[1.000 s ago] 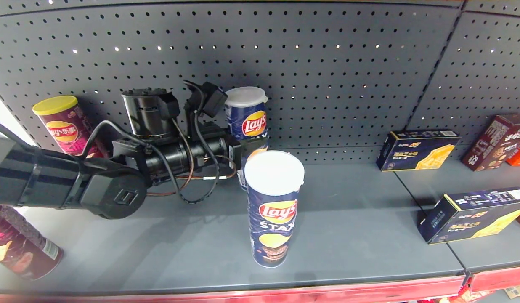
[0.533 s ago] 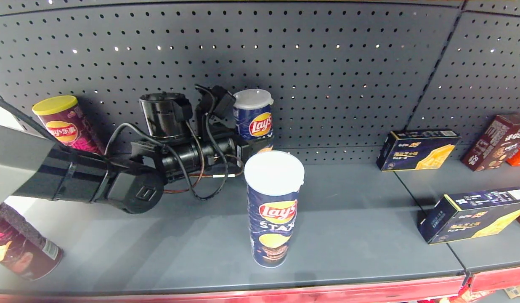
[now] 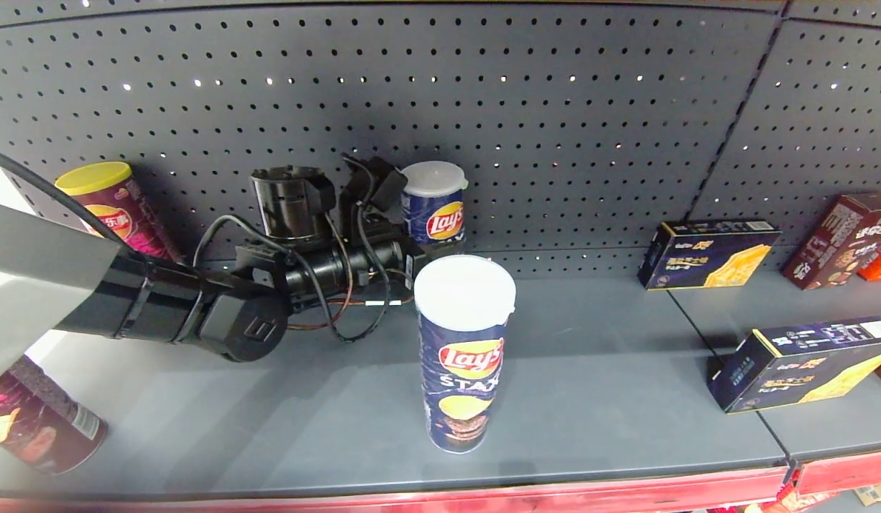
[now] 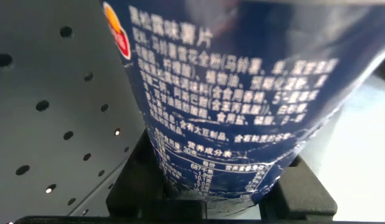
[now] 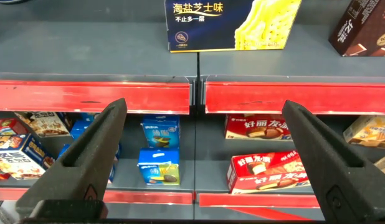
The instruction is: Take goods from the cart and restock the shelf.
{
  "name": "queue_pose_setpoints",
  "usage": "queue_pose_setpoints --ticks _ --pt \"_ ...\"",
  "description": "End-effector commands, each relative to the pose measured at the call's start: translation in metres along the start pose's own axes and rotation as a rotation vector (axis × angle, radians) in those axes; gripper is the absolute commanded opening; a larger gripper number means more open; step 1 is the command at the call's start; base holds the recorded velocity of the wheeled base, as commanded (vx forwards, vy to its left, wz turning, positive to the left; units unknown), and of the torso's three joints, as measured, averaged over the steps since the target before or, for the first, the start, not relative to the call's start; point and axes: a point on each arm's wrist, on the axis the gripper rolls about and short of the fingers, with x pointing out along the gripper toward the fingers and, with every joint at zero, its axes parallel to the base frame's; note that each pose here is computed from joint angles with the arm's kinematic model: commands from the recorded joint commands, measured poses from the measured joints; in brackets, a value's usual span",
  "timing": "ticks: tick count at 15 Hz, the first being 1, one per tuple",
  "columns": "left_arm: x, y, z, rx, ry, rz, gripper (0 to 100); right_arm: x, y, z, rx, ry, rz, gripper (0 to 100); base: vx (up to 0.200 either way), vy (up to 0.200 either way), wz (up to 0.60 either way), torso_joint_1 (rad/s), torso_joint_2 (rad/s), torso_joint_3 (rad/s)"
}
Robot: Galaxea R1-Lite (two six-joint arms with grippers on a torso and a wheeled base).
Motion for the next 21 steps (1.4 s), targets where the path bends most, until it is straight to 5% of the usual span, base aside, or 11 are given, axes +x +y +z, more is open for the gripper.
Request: queue_pose_setpoints --ticks 1,7,15,21 --pt "0.0 0.0 -0.002 -0.002 0.007 0.0 100 0.0 0.0 0.0 0.0 0.0 0.001 100 0.0 0.0 0.0 0.0 0.0 0.0" --pt "-0.007 0.001 -0.01 0.016 0.024 0.016 100 0.0 0.0 0.0 0.0 0.001 0.0 100 0.0 0.0 0.0 0.0 0.0 0.0" --pt "-0.05 -0.01 -0.017 0.013 0.049 0.224 100 0.0 0.0 0.0 0.0 0.0 0.001 100 0.0 0.0 0.0 0.0 0.0 0.0" --pt "-0.052 -0.008 -0.017 0.015 0.05 0.246 100 0.0 0.0 0.0 0.0 0.0 0.001 100 0.0 0.0 0.0 0.0 0.0 0.0"
